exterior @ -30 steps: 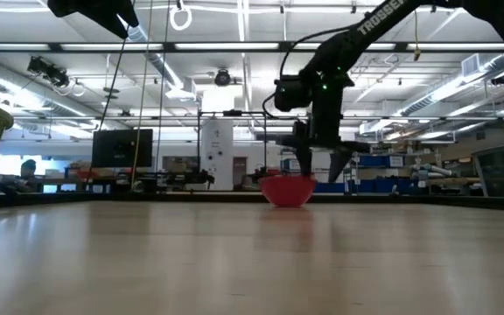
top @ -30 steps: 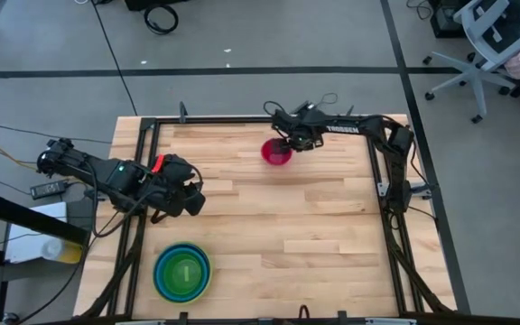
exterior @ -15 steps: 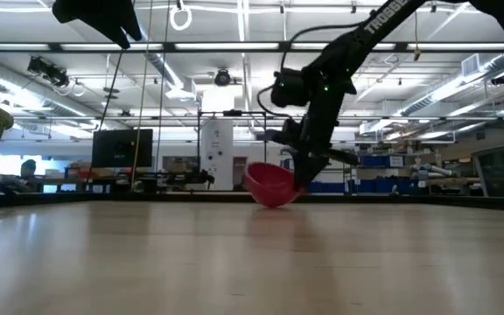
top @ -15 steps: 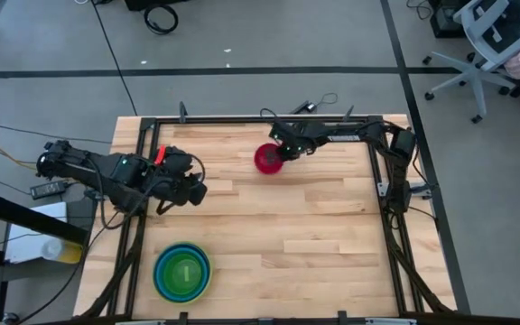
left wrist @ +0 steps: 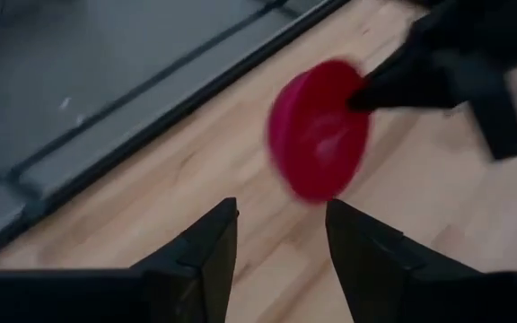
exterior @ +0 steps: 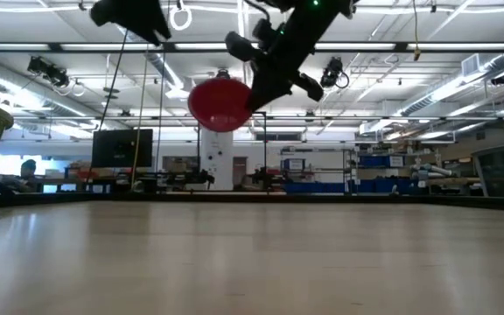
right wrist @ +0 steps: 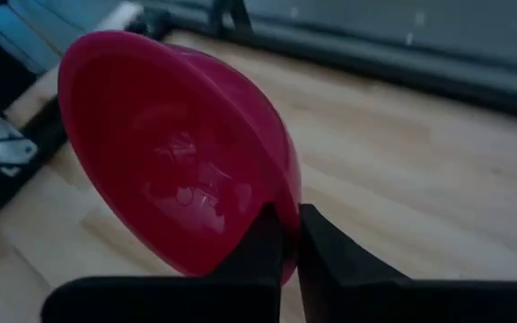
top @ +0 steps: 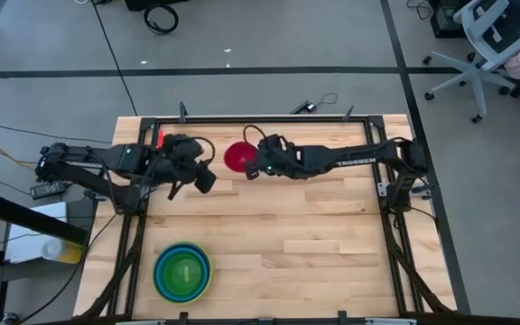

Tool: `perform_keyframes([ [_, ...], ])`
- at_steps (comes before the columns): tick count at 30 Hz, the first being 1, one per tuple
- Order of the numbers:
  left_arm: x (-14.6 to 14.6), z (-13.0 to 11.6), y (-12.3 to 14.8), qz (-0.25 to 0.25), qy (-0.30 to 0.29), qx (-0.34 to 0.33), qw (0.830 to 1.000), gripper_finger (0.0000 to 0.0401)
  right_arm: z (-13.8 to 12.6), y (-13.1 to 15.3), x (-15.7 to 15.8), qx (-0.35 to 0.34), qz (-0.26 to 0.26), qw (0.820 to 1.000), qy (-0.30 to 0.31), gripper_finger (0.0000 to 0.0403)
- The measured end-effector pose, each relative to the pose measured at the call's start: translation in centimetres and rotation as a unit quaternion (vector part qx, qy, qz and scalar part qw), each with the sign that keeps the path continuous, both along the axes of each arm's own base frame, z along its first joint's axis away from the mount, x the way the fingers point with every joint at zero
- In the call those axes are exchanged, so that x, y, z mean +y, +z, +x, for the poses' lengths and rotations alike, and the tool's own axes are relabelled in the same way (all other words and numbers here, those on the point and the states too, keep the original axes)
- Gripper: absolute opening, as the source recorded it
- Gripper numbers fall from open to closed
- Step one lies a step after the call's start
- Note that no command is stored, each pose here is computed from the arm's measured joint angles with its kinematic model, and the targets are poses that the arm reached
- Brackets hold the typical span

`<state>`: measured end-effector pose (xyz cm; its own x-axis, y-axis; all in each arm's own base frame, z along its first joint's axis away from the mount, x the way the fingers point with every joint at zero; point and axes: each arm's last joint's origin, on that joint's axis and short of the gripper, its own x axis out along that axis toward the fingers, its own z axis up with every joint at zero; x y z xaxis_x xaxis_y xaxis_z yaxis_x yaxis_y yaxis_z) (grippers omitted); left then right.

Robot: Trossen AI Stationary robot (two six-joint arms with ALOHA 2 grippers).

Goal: Nest bowls inside each other
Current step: Stack the red bowl on top of the green bowl

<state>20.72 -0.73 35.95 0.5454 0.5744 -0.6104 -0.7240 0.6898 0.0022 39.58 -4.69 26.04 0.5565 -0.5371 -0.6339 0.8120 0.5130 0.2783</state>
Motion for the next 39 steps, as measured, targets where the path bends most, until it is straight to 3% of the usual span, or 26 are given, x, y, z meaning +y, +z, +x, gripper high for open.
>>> perform_keyframes([
  [4,0.2,1.5,0.4,0.057,-0.055,0.004,0.997,0.0172,0.9,0.9,1.6,-0.019,-0.066,0.997,0.036,0.002],
  [9,0.5,2.8,0.2,0.103,-0.091,0.033,0.99,0.0172,1.6,1.7,3.2,-0.049,-0.103,0.991,0.068,0.0023],
  [18,0.8,4.4,-1.8,0.118,-0.104,0.109,0.982,0.0166,2.0,2.6,5.8,-0.066,-0.156,0.979,0.115,0.0023],
  [21,0.8,4.9,-2.0,0.114,-0.098,0.102,0.983,0.0132,2.0,2.6,6.4,-0.061,-0.164,0.976,0.127,0.0023],
  [25,0.8,4.9,-2.2,0.112,-0.091,0.108,0.984,0.0042,2.0,2.8,6.8,-0.072,-0.155,0.976,0.138,0.0037],
  [29,0.6,3.9,-2.4,0.051,-0.101,0.117,0.987,0.0035,1.9,3.1,7.0,-0.097,-0.111,0.977,0.157,0.0077],
  [33,0.2,1.8,-3.3,-0.054,-0.122,0.193,0.972,0.0036,0.9,5.5,7.1,-0.149,-0.083,0.969,0.179,0.0129],
  [36,-1.8,0.8,-4.5,-0.14,-0.209,0.246,0.936,0.0039,-0.3,7.7,7.0,-0.176,-0.09,0.962,0.187,0.0159],
  [39,-5.1,0.1,-5.9,-0.225,-0.332,0.248,0.882,0.004,-1.7,9.2,6.4,-0.174,-0.108,0.964,0.169,0.0173],
])
